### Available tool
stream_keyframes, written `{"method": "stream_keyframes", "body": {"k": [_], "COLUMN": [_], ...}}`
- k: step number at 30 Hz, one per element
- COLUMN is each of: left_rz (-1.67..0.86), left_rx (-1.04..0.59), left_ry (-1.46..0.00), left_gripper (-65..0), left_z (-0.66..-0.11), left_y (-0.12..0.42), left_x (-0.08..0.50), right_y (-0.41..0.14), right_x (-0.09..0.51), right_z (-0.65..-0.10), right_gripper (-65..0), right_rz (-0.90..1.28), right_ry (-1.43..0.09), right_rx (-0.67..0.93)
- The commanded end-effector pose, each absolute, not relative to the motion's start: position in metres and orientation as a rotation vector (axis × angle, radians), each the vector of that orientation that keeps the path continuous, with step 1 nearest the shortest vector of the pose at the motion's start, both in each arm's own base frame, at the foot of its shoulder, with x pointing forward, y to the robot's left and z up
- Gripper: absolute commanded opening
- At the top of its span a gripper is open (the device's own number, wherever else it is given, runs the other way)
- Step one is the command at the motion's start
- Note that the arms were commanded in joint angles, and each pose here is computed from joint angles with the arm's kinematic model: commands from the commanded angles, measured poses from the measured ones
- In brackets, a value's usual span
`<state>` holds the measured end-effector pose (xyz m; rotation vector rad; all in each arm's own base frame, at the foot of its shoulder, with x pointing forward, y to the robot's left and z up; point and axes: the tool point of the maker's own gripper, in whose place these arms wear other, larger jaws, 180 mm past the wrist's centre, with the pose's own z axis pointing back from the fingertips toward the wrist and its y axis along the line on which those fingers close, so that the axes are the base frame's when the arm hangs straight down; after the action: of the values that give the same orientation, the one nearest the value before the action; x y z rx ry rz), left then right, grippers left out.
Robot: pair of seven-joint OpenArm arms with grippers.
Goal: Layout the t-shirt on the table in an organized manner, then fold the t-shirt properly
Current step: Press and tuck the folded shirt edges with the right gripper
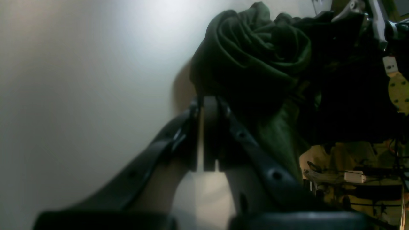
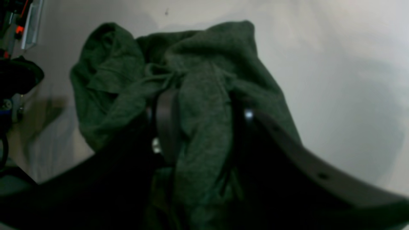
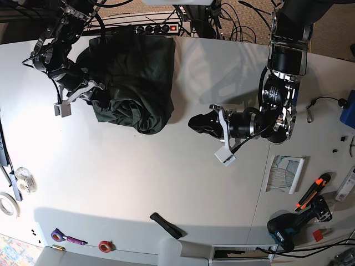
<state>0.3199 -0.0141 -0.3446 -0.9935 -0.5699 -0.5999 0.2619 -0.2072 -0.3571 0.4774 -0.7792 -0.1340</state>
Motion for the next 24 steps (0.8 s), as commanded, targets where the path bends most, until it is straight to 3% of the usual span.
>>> {"method": "stream_keyframes", "body": {"k": [1,5,13,24], "left_rz": [-0.607,-0.599,-0.599,-0.594], "left_rx": [-1.016,-1.021,-1.01,-0.994], "left_ry": [-0.633,-0.647,-0.653,-0.673], "left_gripper": [-60.6,-60.6,-60.6,-60.6], "left_z": [-0.326,-0.324,-0.325,-0.325], "left_y": [-0.016,-0.016,-0.016,-0.014], "left_x": [0.331,0.333,0.335,0.339], "right_y": [-0.206,-0.193,-0.16,-0.083], "right_x": [0.27,0.268,0.245,0.18], "right_z": [-0.339,-0.322,-0.291,-0.302], "right_gripper": [-47.2,-64.5,-65.0,-65.0], "right_rz": [-0.109,-0.065,0.104,0.323], "right_ry": [-0.841,-0.855,-0.894,-0.728], "right_rx": [0.495,0.556,0.607,0.714]}}
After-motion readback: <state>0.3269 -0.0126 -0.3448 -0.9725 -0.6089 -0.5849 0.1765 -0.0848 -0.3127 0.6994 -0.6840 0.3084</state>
